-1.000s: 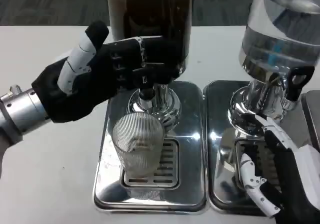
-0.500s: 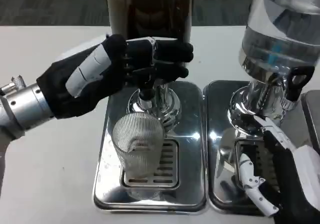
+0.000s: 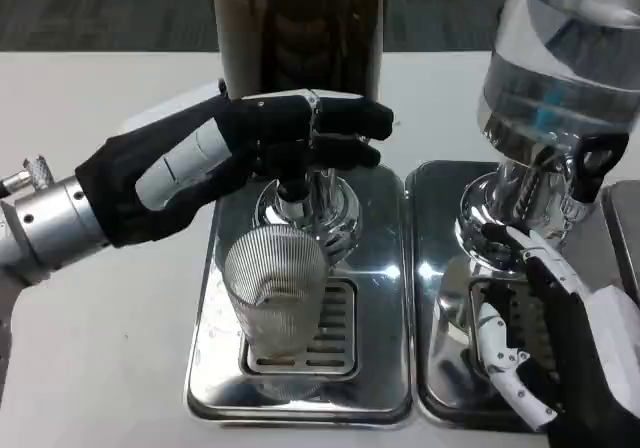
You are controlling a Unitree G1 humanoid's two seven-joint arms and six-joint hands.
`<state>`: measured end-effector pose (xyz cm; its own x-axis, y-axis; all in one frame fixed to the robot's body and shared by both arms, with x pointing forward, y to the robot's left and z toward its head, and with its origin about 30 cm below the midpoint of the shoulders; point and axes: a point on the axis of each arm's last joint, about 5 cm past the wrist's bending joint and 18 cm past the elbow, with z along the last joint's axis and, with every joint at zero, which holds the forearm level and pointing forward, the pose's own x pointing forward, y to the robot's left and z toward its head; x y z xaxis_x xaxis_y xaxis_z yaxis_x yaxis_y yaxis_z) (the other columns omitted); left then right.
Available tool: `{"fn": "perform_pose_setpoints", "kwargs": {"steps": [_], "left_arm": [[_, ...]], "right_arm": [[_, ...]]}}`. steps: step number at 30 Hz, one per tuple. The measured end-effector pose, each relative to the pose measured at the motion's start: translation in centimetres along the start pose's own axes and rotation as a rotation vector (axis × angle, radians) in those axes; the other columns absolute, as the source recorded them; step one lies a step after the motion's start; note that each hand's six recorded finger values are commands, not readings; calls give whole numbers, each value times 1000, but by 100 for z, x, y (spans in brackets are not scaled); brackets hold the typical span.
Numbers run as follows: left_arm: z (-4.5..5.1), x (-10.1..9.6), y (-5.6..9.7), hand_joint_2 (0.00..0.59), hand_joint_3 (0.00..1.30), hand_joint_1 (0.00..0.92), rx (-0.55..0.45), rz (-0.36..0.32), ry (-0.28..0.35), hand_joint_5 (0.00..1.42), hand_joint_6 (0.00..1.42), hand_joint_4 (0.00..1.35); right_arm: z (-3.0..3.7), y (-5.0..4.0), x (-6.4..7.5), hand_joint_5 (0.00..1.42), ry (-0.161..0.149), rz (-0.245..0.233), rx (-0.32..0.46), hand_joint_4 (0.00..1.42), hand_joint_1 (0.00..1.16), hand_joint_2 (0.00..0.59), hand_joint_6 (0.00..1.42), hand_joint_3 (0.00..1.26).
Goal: Grasp the cup under the faucet to collect the drink, then remove the cup.
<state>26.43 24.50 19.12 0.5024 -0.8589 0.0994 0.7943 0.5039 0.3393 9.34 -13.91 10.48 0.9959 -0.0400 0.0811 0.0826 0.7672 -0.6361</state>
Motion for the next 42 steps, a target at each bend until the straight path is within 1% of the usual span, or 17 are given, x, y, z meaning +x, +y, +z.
{"fn": "perform_pose_setpoints", "kwargs": {"steps": [11,17,23,31,42], "left_arm": [[41,-44,-28,91,246,0,65,-15,13,211,146,143],[75,-63,-66,91,246,0,157,-22,9,209,143,141],[77,-74,-93,95,246,0,201,-22,-1,207,142,141],[89,-74,-117,96,246,0,245,-31,-7,199,141,141],[108,-71,-142,98,249,0,276,-43,-10,197,141,149]], "right_arm": [[-6,-5,-2,97,3,1,4,109,438,586,95,210],[-13,-12,-3,97,9,0,3,109,438,586,95,210],[-19,-16,-7,97,13,4,5,109,438,586,95,210],[-26,-22,-11,97,19,5,8,109,438,586,95,210],[-25,-24,-2,97,18,11,9,109,438,586,95,210]]}}
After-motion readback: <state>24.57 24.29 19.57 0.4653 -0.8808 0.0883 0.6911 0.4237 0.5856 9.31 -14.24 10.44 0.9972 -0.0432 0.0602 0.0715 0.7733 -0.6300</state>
